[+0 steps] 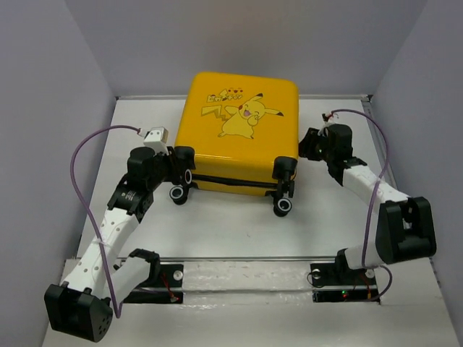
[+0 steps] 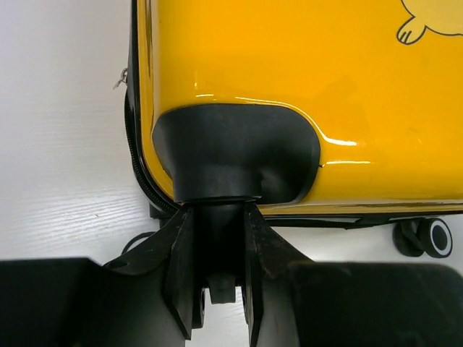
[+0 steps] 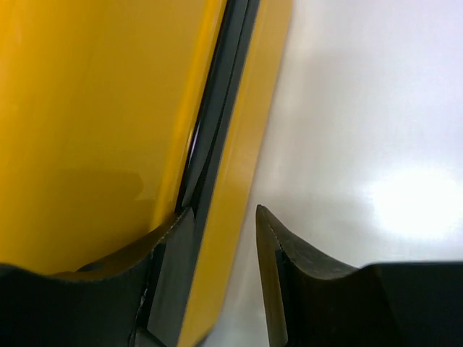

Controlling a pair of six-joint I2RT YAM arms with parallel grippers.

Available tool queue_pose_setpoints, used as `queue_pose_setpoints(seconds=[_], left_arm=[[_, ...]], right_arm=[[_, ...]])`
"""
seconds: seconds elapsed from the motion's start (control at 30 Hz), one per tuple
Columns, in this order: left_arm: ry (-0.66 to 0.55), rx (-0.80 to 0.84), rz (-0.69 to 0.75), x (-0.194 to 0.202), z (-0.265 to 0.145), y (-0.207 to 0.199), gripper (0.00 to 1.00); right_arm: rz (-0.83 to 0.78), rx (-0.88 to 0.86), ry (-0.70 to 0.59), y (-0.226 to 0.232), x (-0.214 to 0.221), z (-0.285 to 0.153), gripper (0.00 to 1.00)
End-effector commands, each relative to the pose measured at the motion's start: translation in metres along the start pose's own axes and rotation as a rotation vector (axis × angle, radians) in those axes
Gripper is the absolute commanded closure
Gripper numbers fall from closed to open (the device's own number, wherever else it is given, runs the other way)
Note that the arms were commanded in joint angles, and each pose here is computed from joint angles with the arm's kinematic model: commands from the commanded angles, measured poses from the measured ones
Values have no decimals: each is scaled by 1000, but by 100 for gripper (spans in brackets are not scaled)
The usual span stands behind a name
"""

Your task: Pack the luggage

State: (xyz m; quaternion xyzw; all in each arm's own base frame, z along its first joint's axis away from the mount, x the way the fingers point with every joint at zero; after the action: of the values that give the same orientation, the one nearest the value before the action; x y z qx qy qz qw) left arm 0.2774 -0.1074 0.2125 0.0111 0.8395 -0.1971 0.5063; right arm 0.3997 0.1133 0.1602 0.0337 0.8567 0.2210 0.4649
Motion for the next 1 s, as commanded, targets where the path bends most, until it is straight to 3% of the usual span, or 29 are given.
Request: queue_pose_setpoints(seconds=[0.0, 0.07, 0.1, 0.17, 0.2, 0.23, 0.27, 0.33, 0.37, 0.47, 0.53, 0.63, 0.73, 0.97], left_arm=[[44, 317, -18, 5, -18, -62, 94], [23, 274, -9, -6, -21, -58, 93], [-23, 230, 4, -24, -29, -56, 73], [-107, 199, 17, -49, -43, -56, 49], [-190, 170, 17, -74, -60, -57, 27], [-222, 168, 16, -85, -68, -60, 19], [-259, 191, 16, -101, -83, -68, 11], [-249, 251, 4, -106, -89, -81, 8], [-222, 308, 0, -101, -91, -93, 8], [-116, 435, -14, -75, -87, -130, 8], [-95, 421, -17, -64, -82, -140, 7], [37, 535, -40, -25, -77, -184, 7], [158, 602, 5, 22, -68, -230, 4], [259, 692, 34, 58, -38, -291, 1]], right_arm=[[-23, -359, -14, 67, 39, -51, 52], [-15, -315, -61, 58, 47, -68, 52], [16, -279, -40, 47, 67, -72, 52], [29, -288, -97, 48, 67, -91, 55], [46, -285, -114, 47, 70, -97, 57], [59, -249, -106, 37, 85, -99, 59], [48, -262, -144, 39, 81, -109, 73], [50, -270, -130, 36, 95, -112, 83], [47, -303, -119, 40, 99, -115, 93], [57, -323, -113, 41, 107, -119, 93], [55, -329, -122, 42, 106, -120, 92], [38, -393, -126, 51, 106, -125, 72], [27, -439, -103, 55, 112, -124, 63], [-10, -470, -101, 57, 115, -113, 55]])
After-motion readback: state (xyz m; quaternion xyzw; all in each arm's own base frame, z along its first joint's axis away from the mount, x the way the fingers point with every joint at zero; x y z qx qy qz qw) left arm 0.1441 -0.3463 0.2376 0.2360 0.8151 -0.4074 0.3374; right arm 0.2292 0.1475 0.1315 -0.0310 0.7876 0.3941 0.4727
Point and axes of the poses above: each gripper's point midway between its finger pads, its own z axis out along the fingers, its own y axis along the line the jaws close on, x = y × z, the point moved 2 cm from there along -z, back along the fingers
